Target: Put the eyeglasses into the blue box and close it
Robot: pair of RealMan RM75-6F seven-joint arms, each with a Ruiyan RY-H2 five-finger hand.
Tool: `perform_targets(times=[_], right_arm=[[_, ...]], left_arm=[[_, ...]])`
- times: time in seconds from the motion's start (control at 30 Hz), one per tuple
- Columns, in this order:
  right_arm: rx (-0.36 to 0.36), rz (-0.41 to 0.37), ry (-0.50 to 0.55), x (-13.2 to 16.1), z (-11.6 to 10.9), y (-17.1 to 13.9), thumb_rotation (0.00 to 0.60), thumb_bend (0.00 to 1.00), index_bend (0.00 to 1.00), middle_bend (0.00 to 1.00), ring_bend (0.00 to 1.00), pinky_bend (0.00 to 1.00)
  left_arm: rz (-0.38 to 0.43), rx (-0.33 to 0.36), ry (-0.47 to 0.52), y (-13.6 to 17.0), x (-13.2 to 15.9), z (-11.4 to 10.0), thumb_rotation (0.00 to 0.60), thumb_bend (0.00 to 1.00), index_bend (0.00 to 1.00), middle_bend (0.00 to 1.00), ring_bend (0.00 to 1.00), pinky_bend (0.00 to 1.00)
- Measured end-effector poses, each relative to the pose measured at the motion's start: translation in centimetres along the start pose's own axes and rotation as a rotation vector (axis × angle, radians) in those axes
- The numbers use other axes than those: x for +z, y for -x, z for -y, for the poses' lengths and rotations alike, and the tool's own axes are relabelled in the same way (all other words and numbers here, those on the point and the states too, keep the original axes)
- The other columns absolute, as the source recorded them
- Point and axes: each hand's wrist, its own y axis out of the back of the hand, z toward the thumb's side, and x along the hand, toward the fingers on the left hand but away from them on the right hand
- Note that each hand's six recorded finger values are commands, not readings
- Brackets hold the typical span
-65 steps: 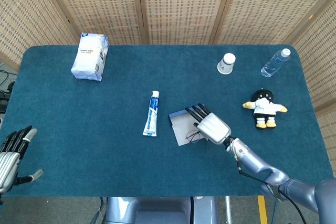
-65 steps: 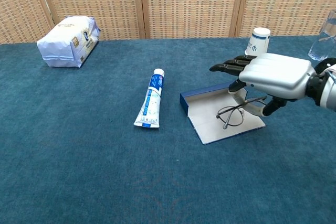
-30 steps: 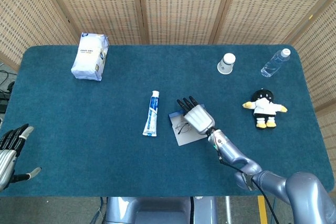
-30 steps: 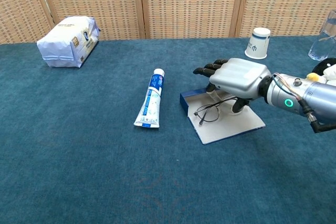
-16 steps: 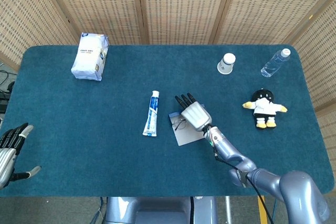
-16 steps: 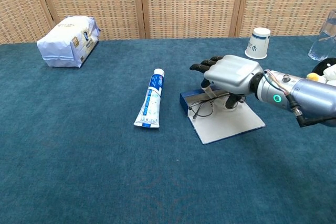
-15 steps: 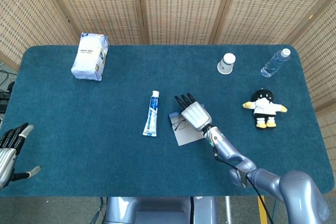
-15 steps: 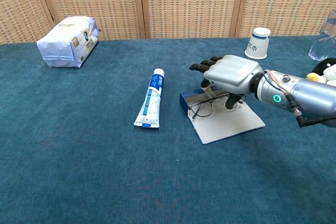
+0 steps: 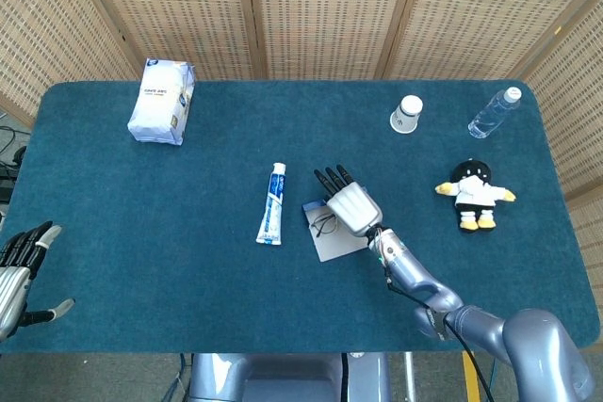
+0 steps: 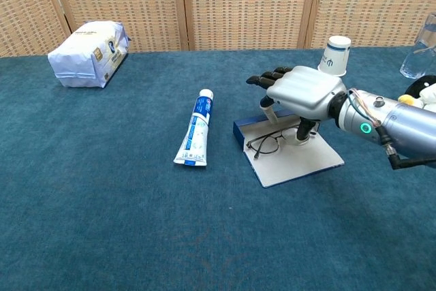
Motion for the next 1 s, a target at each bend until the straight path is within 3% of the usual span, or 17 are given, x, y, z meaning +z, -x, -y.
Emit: perform_targets(times=[0.3, 0.5, 0.73, 0.87, 1.0], right_arm=[[-0.066, -0.003, 0.041, -0.1, -1.5, -1.1, 0.6, 0.23, 0.47, 0.0, 0.0, 0.08], [-0.128, -0.025, 0.076, -0.7, -3.2, -3.7, 0.6, 0.23, 0.46, 0.0, 0.0, 0.08], [-0.1, -0.111, 0.021, 0.2, -0.9, -8.0, 0.6, 0.23, 0.41, 0.0, 0.0, 0.08], [-0.095, -0.123, -0.002, 0.4, 0.2, -8.7, 0.6, 0.23, 0.26, 0.0, 0.0, 0.08], [-0.092, -0.119, 0.011, 0.9, 1.0, -8.8, 0.6, 0.23, 0.23, 0.0, 0.0, 0.08]], left_arm=[[0.005, 0.004, 0.003, 0.2, 0.1, -0.1, 0.6, 0.1, 0.0, 0.0, 0.0, 0.0], [0.015, 0.009, 0.007, 0.5, 0.2, -0.2, 0.6, 0.1, 0.0, 0.0, 0.0, 0.0], [0.032, 0.014, 0.005, 0.9, 0.5, -0.2, 0.6, 0.1, 0.0, 0.0, 0.0, 0.0], [0.035, 0.012, 0.004, 1.0, 0.6, -0.1, 0.6, 0.1, 0.0, 0.0, 0.0, 0.0], [0.036, 0.013, 0.0, 1.1, 0.7, -0.1, 0.6, 0.1, 0.0, 0.0, 0.0, 0.0]])
